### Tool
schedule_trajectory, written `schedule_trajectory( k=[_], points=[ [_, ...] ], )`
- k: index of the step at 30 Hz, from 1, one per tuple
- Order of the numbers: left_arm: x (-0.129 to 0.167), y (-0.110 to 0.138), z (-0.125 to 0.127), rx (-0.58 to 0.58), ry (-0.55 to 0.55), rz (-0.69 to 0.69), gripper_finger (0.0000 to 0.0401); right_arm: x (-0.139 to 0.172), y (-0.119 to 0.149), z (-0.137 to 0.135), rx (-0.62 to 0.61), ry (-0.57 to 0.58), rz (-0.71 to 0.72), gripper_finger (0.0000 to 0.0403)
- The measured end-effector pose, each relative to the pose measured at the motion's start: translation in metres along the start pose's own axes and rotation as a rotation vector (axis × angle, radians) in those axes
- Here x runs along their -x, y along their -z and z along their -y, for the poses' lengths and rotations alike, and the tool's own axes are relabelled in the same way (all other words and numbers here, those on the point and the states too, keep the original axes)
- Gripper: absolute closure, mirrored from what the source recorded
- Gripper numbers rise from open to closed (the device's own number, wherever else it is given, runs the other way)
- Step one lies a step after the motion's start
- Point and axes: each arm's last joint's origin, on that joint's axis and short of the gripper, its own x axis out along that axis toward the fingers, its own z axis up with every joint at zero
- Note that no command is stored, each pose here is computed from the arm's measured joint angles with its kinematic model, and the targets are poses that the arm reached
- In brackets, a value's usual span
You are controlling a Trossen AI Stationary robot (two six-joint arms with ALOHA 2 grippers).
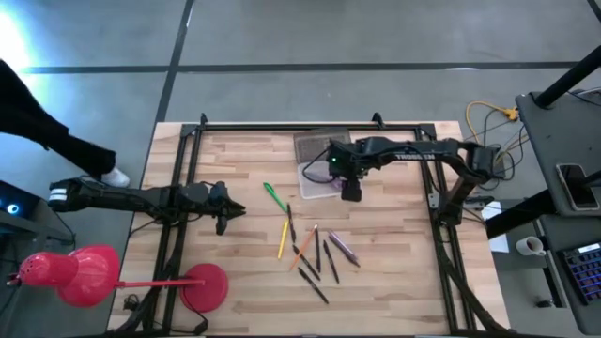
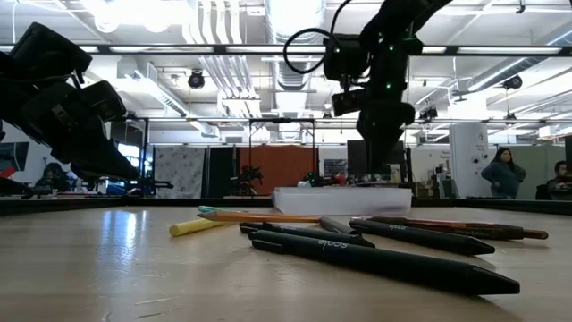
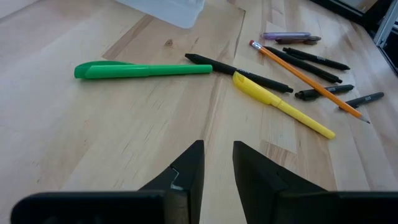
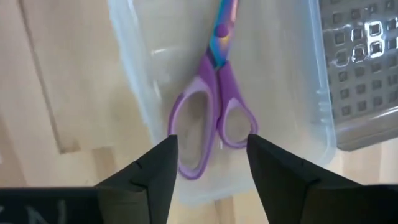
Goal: Pick & place school supplies into a supply box
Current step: Put the green ballpen into the gray supply box
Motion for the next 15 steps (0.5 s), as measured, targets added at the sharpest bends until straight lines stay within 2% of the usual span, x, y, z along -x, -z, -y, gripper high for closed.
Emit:
schedule_trajectory(
  k=[9,15],
  points=[
    [0.000,0.000,0.000,0.000,0.000,0.000,0.0332,0.035,0.012,-0.023,0.091,-0.019,0.043,0.0216],
    [0.000,0.000,0.000,0.000,0.000,0.000,0.0332,0.022,0.026,-0.057,0.068,-0.112,-0.020,0.0215]
  ],
)
